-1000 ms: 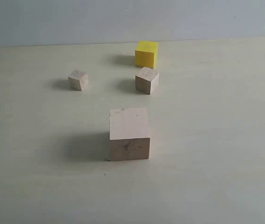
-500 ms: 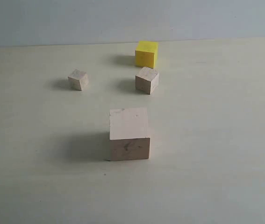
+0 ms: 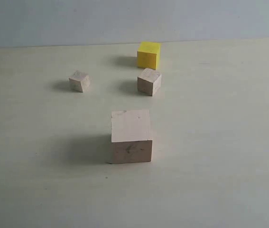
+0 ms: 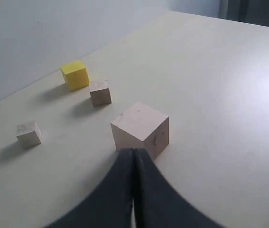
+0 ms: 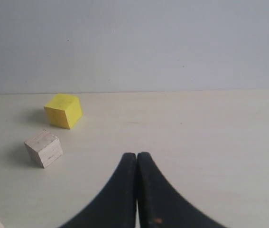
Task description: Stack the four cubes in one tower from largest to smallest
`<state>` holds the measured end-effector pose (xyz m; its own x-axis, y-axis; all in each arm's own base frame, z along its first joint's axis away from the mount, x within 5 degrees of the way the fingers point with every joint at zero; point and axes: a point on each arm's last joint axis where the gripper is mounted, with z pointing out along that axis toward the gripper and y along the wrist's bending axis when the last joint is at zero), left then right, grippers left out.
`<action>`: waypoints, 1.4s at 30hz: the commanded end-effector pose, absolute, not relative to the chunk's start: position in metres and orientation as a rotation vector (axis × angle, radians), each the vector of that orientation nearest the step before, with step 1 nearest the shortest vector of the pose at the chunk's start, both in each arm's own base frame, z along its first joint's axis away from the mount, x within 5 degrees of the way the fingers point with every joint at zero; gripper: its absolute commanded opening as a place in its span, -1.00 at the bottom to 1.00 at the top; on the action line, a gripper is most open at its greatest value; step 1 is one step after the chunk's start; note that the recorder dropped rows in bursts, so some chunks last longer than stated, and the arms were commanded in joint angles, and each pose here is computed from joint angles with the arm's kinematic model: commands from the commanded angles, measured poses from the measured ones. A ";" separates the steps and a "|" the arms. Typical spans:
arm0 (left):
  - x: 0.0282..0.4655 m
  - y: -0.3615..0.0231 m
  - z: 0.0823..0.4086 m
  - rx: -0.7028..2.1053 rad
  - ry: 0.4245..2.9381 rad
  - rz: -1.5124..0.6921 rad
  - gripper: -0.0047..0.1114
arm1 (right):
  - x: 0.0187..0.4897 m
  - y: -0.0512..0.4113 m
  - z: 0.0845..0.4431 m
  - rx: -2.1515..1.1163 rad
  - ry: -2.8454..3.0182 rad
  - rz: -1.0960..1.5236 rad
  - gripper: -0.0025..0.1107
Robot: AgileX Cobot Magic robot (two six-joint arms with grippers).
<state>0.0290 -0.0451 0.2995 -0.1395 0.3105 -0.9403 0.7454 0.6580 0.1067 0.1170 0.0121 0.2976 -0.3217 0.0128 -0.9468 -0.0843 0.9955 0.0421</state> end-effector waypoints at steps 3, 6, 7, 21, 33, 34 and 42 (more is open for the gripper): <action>0.028 -0.045 0.298 0.848 1.727 -0.485 -0.92 | 0.118 0.012 0.302 -0.053 1.877 0.098 -0.96; 0.028 -0.045 0.298 0.848 1.727 -0.485 -0.92 | 0.118 0.012 0.302 -0.053 1.877 0.098 -0.96; 0.028 -0.045 0.298 0.848 1.727 -0.485 -0.92 | 0.118 0.012 0.302 -0.053 1.877 0.098 -0.96; 0.028 -0.045 0.298 0.848 1.727 -0.485 -0.92 | 0.123 0.014 0.299 -0.026 1.900 0.130 -0.96; 0.028 -0.045 0.299 0.847 1.725 -0.485 -0.92 | 0.164 0.022 0.275 0.015 2.149 0.182 -0.96; 0.028 -0.045 0.299 0.847 1.725 -0.485 -0.92 | 0.168 0.022 0.275 0.022 2.164 0.189 -0.96; 0.030 -0.046 0.293 0.840 1.735 -0.482 -0.92 | 0.187 0.032 0.260 0.028 2.260 0.288 -0.84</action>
